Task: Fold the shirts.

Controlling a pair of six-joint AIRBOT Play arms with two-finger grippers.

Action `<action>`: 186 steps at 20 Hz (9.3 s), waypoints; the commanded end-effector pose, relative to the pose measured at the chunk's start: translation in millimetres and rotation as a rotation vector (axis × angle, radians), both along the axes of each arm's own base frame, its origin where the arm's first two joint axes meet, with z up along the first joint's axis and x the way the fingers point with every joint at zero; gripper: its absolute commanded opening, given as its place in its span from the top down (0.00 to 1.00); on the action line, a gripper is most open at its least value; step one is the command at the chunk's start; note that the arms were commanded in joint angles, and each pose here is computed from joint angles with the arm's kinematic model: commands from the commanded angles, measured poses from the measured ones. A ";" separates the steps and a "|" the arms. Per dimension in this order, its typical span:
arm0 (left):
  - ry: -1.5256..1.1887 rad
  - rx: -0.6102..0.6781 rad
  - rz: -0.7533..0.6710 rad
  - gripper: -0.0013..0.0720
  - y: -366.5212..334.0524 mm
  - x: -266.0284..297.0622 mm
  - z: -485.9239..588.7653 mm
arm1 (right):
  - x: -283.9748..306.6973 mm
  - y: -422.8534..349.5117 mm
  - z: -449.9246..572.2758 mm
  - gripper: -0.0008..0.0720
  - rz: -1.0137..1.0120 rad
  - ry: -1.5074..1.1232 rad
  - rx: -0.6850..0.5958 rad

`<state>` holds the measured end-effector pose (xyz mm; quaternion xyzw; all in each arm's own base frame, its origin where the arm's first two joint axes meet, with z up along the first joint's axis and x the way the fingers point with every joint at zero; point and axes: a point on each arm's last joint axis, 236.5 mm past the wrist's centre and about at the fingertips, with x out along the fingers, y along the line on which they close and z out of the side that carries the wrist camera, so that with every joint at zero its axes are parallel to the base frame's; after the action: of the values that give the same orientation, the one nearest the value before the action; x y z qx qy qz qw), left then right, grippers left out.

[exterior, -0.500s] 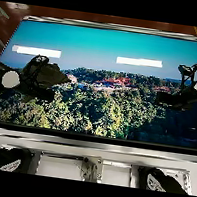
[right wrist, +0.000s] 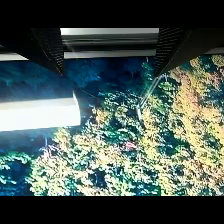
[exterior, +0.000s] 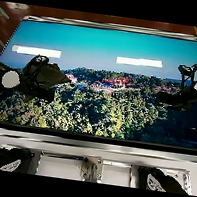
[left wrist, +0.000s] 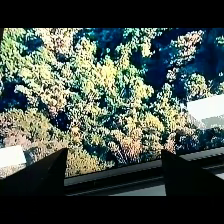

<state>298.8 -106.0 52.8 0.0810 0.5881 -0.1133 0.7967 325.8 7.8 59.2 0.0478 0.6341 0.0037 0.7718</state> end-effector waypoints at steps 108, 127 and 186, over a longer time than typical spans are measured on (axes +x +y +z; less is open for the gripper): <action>0.304 -0.684 0.010 0.93 -228.9 33.3 -110.2 | -56.3 124.9 -141.6 0.90 -0.092 0.186 0.701; -1.086 -0.792 -0.343 0.93 -96.0 -32.5 449.1 | -80.8 142.0 319.6 0.90 0.309 -0.718 0.631; 0.487 -0.559 0.410 0.03 -2.3 -24.3 -176.8 | -56.4 60.4 -100.5 0.05 -0.214 0.220 0.600</action>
<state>267.4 -110.0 -116.4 -0.2837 0.7167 -0.1378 0.6220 271.2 60.4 -40.5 0.3189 0.6778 0.0997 0.6550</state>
